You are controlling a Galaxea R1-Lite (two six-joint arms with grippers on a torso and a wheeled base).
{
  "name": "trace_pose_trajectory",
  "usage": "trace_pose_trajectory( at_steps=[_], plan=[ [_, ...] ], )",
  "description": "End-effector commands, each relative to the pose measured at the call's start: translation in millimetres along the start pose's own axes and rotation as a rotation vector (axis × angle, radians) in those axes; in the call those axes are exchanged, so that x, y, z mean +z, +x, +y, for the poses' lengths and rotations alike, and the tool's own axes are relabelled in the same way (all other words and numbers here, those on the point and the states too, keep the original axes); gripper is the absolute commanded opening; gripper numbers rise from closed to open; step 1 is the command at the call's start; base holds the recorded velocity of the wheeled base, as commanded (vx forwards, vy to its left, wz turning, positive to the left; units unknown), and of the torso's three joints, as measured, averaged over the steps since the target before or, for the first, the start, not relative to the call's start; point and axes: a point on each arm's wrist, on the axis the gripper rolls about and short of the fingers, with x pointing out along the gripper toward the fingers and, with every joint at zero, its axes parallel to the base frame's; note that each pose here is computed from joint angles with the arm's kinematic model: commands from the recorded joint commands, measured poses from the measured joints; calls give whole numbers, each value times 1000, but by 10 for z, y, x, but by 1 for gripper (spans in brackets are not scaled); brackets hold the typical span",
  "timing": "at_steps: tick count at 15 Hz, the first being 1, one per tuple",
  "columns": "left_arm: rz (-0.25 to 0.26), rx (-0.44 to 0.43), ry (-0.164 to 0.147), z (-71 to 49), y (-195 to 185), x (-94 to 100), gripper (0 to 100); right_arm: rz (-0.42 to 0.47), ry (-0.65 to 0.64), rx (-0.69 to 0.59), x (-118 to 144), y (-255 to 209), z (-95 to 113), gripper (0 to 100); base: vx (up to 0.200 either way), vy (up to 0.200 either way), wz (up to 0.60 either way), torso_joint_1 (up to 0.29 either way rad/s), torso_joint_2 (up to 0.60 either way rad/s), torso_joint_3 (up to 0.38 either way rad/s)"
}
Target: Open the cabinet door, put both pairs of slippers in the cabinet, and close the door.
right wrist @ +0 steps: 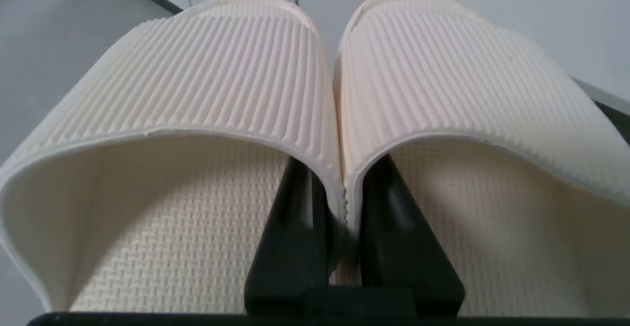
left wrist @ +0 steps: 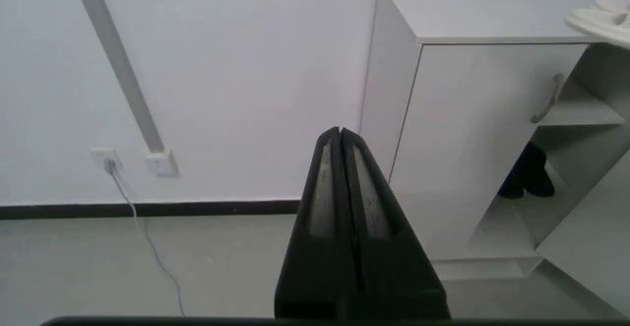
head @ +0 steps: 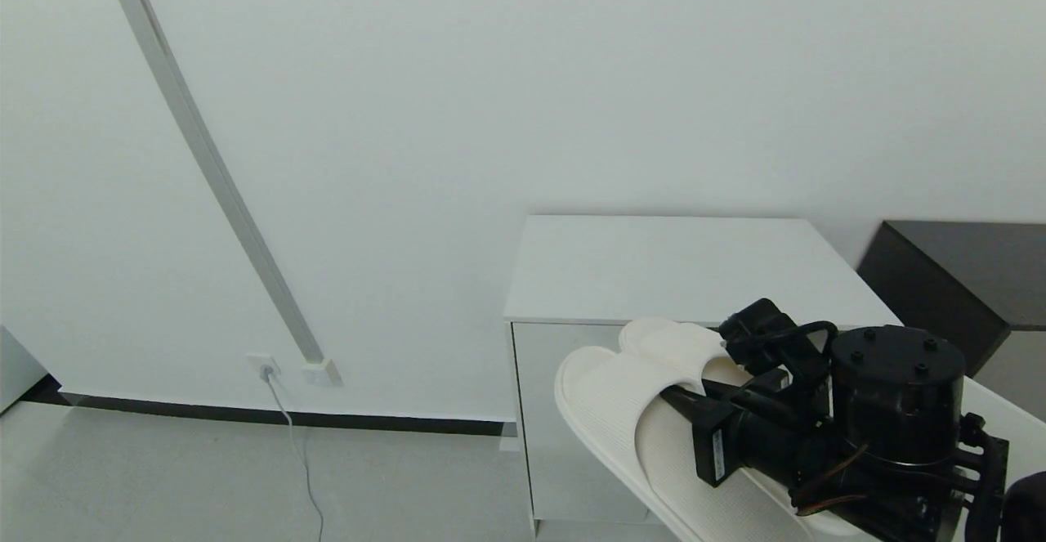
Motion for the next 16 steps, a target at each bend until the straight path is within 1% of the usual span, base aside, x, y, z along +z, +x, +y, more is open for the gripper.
trace_pose_trajectory(
  at_steps=[1, 5, 8, 10, 16],
  plan=[
    [1, 0, 1, 0, 1, 0, 0, 6, 1, 0, -14, 5, 0, 0, 0, 0, 0, 0, 0, 0],
    [1, 0, 1, 0, 1, 0, 0, 3, 2, -3, -5, 14, -7, 0, 0, 0, 0, 0, 0, 0],
    [1, -2, 1, 0, 1, 0, 0, -4, 3, -46, 10, 36, -12, 0, 0, 0, 0, 0, 0, 0],
    [1, -2, 3, 0, 1, 0, 0, -5, 3, -46, 14, 33, -13, 0, 0, 0, 0, 0, 0, 0],
    [1, 0, 3, 0, 1, 0, 0, -4, 2, -43, 13, 41, -7, 0, 0, -200, 0, 2, 2, 2]
  ],
)
